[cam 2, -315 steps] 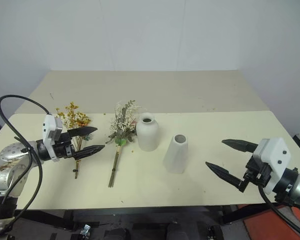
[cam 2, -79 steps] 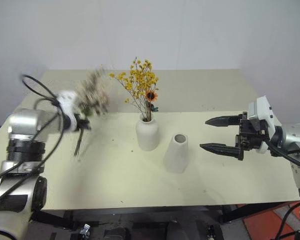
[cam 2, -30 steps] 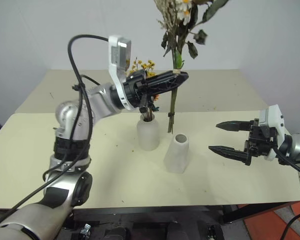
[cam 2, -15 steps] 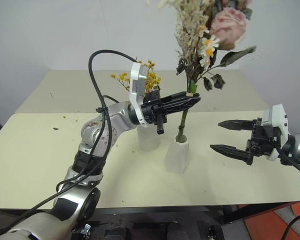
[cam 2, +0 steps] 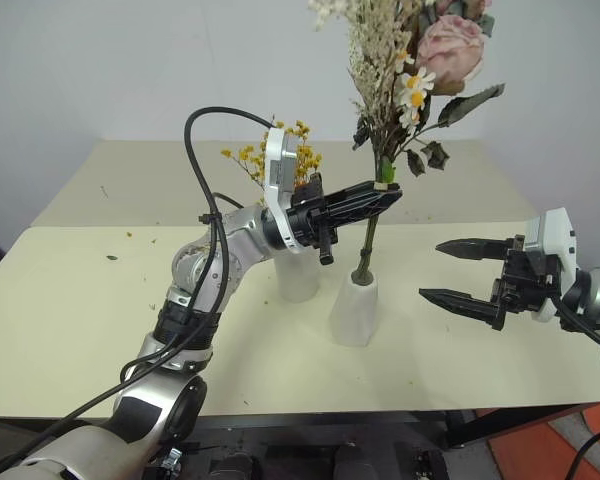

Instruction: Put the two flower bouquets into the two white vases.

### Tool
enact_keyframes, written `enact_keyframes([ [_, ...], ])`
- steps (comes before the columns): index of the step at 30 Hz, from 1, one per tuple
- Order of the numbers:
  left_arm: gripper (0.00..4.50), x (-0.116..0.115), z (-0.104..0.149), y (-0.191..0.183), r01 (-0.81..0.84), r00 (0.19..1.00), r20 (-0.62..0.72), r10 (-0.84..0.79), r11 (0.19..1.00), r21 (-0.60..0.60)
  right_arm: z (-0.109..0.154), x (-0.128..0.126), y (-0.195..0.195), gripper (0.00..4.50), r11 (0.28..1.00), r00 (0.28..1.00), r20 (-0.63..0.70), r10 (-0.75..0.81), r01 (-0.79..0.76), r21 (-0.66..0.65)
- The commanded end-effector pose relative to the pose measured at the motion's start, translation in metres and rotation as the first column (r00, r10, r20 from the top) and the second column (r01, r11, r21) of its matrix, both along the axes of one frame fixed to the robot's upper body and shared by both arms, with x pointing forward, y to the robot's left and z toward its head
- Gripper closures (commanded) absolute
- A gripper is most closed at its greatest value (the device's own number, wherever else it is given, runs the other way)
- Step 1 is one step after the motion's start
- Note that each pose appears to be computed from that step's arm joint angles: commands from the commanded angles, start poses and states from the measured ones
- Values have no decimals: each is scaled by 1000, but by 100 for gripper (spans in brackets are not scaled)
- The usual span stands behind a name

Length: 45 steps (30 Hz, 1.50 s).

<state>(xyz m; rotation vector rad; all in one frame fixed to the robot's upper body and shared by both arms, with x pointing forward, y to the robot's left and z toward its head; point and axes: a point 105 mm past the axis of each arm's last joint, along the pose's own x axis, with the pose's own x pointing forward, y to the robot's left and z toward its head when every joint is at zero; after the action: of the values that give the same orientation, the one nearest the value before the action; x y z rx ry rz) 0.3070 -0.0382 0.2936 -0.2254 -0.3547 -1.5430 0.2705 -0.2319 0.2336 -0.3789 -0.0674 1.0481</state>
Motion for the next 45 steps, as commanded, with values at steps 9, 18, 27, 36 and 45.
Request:
enact_keyframes([
  [9,436,1,7,-4,13,1000,-6,-13,1000,18,11,-5,0,5,1000,998,55,-2,1,18],
  [18,436,1,12,-2,30,999,-39,-30,999,18,10,-5,1,5,1000,999,54,-5,4,20],
  [27,436,0,16,0,40,998,-56,-40,999,15,10,-7,0,5,1000,999,53,-9,8,19],
  [36,436,-1,24,2,45,998,-37,-45,999,0,9,-6,0,5,1000,998,54,-17,16,26],
  [45,436,1,21,-1,36,999,-27,-36,999,3,9,-6,0,5,999,998,60,-23,21,32],
])
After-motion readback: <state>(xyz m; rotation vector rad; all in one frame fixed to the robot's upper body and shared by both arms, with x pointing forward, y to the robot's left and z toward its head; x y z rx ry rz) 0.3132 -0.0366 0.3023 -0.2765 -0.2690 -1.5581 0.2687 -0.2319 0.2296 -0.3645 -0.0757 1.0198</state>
